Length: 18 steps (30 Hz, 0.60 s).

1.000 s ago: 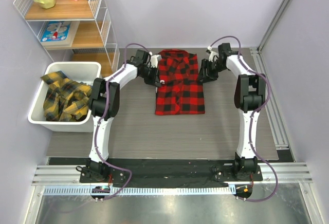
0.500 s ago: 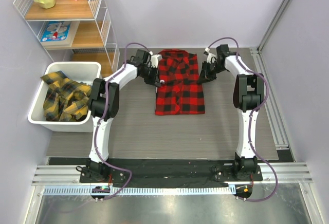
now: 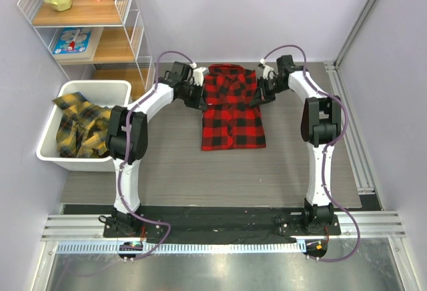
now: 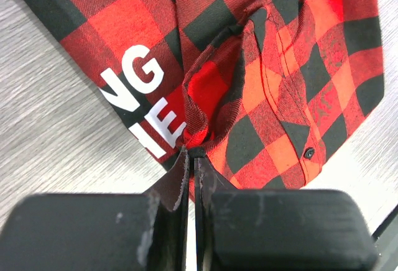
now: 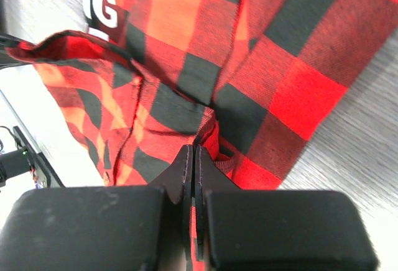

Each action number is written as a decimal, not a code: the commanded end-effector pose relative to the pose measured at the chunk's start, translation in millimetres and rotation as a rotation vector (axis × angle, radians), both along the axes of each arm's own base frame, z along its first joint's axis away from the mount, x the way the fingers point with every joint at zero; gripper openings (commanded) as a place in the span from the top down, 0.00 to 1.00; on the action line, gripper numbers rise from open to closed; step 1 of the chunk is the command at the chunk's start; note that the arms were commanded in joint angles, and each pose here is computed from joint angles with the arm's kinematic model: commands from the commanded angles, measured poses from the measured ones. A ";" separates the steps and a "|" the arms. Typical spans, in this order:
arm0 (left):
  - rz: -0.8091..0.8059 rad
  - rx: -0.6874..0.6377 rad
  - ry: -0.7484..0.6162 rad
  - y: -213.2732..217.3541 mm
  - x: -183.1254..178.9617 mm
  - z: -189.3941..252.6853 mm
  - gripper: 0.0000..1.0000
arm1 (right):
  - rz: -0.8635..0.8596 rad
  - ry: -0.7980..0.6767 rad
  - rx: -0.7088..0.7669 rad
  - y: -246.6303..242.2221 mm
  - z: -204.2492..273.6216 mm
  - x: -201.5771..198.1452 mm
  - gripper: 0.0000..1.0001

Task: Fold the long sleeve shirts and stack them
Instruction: Fold the shirt

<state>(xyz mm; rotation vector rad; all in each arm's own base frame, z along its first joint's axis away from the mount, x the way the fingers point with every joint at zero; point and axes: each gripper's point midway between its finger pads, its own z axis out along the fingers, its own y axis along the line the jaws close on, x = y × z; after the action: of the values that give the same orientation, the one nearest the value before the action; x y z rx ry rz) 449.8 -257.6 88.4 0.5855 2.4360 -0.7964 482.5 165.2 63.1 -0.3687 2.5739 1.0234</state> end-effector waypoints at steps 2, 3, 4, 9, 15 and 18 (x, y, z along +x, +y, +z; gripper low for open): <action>0.007 0.005 -0.099 4.0 9.9 21.4 1.00 | 0.022 -0.171 0.048 8.3 55.9 18.7 0.99; 0.011 0.007 -0.103 4.8 12.1 21.4 1.00 | 0.022 -0.170 0.045 7.3 53.5 19.5 0.99; 0.021 0.012 -0.100 7.5 14.3 18.0 1.00 | 0.025 -0.172 0.038 6.5 50.4 19.7 0.99; 0.051 0.031 -0.064 14.5 24.2 -2.2 1.00 | 0.019 -0.160 -0.015 -2.6 24.2 24.6 0.99; 0.049 0.031 -0.021 10.8 30.0 -17.9 0.96 | 0.017 -0.158 -0.071 -10.0 4.6 29.0 0.98; 0.055 0.051 -0.010 12.6 30.6 -26.0 0.90 | 0.009 -0.141 -0.100 -14.4 -5.4 28.4 0.92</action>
<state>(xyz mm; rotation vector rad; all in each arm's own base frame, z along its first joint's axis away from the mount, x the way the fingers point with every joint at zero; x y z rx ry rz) 467.2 -245.8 55.5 0.5391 2.4881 -0.7379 494.9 157.7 57.9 -0.4259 2.5383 0.9307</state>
